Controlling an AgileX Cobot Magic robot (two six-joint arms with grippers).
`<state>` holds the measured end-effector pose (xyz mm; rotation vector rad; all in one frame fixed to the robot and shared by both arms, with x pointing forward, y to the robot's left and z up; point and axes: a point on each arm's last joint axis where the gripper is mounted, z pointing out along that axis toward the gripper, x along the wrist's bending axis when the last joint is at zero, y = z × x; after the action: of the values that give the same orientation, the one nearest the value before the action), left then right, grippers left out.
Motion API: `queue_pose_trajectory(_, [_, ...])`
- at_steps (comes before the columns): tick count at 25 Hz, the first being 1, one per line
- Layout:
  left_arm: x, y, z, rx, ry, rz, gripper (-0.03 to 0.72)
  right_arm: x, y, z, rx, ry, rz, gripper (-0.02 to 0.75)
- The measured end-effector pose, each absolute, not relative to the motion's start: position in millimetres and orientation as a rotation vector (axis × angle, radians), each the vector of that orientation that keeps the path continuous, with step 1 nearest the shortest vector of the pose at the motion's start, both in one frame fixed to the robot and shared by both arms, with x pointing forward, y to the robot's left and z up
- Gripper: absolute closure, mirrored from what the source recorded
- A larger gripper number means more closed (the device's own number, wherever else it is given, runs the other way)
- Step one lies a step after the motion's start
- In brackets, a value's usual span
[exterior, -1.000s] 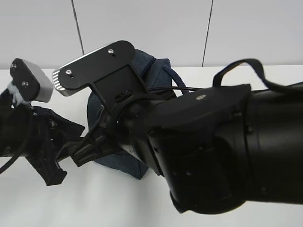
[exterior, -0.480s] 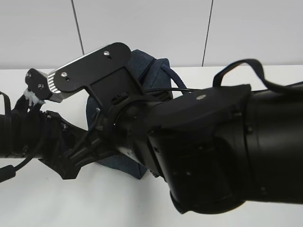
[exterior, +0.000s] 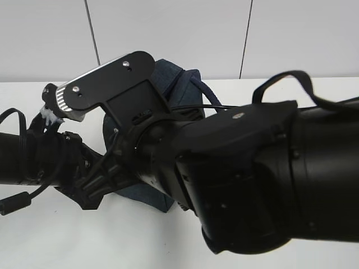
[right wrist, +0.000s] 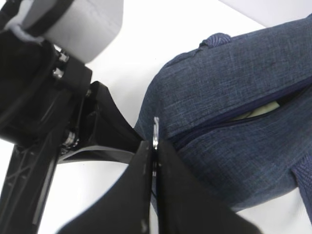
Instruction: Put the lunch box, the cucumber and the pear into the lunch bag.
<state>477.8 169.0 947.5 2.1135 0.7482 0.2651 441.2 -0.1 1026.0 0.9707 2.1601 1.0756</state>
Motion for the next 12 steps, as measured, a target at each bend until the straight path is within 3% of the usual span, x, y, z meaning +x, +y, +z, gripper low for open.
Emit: queue_pose_trajectory(12, [469,174,937,2.147,0.784,0.246,0.721,441,-1,1026,0.969,2.157,1.069,0.732])
